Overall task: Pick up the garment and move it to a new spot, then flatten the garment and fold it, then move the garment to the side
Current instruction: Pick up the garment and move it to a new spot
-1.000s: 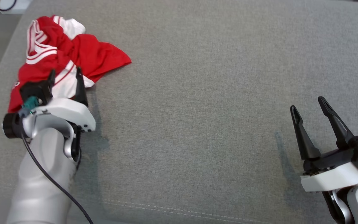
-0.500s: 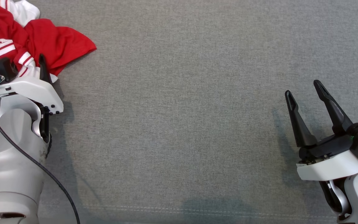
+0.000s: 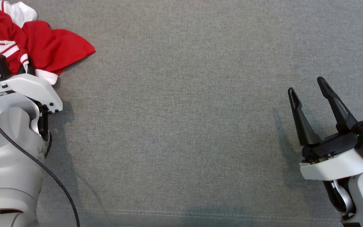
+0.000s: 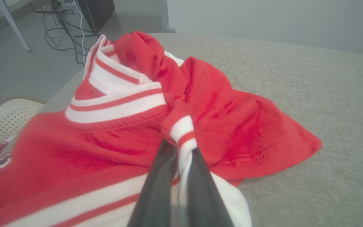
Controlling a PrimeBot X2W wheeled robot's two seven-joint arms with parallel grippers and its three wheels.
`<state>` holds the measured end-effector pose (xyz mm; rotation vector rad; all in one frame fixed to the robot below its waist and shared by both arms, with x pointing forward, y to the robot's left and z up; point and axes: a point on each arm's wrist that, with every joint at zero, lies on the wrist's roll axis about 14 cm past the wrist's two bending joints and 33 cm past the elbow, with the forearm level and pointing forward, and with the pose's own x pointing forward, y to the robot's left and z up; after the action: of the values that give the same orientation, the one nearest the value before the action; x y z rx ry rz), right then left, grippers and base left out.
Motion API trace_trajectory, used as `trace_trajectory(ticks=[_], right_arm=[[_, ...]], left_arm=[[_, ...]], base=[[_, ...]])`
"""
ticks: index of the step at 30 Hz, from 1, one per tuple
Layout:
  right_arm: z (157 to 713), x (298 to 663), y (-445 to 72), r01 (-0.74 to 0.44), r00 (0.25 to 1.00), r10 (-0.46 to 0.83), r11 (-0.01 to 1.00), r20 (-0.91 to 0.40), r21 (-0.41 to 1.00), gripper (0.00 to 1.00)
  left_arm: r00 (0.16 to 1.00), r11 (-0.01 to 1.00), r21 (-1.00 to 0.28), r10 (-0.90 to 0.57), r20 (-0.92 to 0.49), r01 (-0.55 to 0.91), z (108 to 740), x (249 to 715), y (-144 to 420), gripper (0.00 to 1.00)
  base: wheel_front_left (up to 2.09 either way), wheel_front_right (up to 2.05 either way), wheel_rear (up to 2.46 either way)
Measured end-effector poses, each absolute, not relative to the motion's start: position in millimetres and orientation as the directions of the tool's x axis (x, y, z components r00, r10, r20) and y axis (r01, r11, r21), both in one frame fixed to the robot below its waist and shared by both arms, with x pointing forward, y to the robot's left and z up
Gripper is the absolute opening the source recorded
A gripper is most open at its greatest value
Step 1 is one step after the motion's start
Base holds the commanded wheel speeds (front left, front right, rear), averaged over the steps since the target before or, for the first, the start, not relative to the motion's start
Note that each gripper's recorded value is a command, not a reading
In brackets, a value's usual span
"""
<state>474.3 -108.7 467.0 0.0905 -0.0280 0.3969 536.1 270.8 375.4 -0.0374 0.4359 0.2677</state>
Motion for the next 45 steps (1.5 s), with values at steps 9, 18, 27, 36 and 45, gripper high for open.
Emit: trace_trajectory(ticks=[9,18,27,36,45], right_arm=[[491.8,469.2,-106.7,-0.389,0.919,0.381,0.918,0.099,0.076,1.00],[526.4,451.8,-113.1,-0.361,0.923,0.345,0.929,0.169,0.078,1.00],[542.5,419.7,-137.9,-0.283,0.946,0.263,0.955,0.190,0.088,1.00],[554.8,387.7,-173.9,-0.171,0.966,0.147,0.981,0.214,0.095,1.00],[565.9,360.8,-208.0,-0.063,0.970,0.042,0.994,0.238,0.085,1.00]], left_arm=[[0.955,0.971,-0.006,0.232,-0.183,-0.237,448.3,553.8,264.0,0.00],[0.992,0.991,-0.035,0.127,0.014,-0.127,516.8,552.7,225.1,0.00],[0.988,0.997,-0.034,-0.062,0.140,0.067,568.7,552.5,148.3,0.00],[0.950,0.965,-0.036,-0.250,0.186,0.261,594.2,548.6,60.9,0.00],[0.879,0.891,-0.036,-0.440,0.182,0.453,601.7,532.8,-28.5,0.00]], base=[[0.00,0.00,0.00],[0.00,0.00,0.00],[0.00,0.00,0.00],[0.00,0.00,0.00],[0.00,0.00,0.00]])
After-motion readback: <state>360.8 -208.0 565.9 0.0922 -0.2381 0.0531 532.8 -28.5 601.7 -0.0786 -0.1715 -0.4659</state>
